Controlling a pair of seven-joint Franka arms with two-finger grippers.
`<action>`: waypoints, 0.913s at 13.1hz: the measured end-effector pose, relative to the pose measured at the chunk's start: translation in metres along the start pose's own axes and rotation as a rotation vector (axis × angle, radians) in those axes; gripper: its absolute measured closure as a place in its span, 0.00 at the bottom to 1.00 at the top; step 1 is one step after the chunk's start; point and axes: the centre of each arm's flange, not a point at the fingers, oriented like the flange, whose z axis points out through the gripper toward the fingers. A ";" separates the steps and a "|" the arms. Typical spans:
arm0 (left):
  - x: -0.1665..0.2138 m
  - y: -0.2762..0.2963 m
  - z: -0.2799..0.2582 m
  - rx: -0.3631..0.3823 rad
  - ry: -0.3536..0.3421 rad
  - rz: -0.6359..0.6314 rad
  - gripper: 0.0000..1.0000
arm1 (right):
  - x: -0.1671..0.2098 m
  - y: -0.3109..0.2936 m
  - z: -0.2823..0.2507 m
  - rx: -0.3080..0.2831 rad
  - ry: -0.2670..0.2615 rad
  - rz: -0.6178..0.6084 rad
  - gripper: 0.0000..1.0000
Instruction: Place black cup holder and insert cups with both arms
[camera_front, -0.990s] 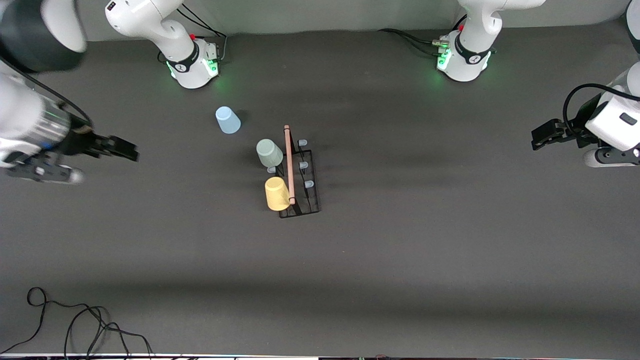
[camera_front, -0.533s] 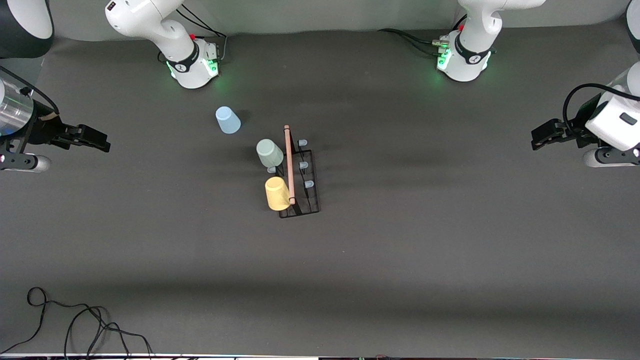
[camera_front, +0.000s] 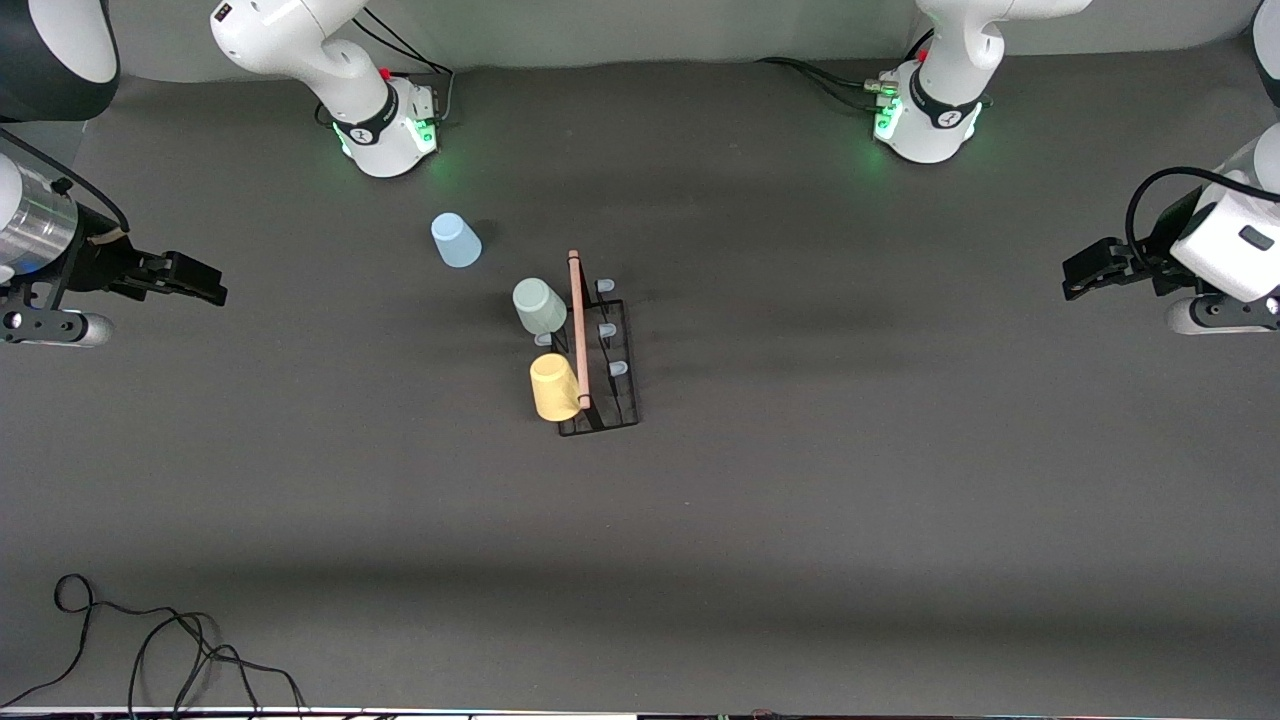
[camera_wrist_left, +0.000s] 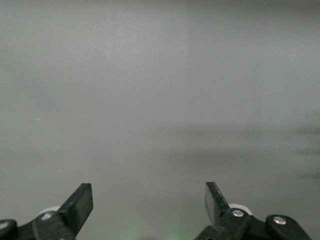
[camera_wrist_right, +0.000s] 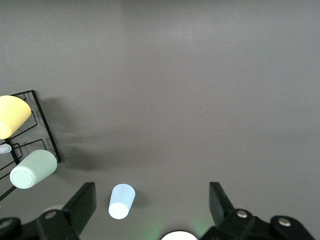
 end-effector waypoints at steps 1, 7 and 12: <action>0.000 0.000 0.000 0.000 0.000 0.000 0.00 | 0.000 -0.001 0.000 -0.001 -0.001 -0.001 0.00; 0.000 0.000 0.000 0.000 -0.001 0.000 0.00 | 0.003 0.002 0.004 -0.002 -0.008 0.000 0.00; 0.000 0.000 0.000 0.000 -0.001 0.000 0.00 | 0.006 0.012 0.003 0.007 0.009 0.013 0.00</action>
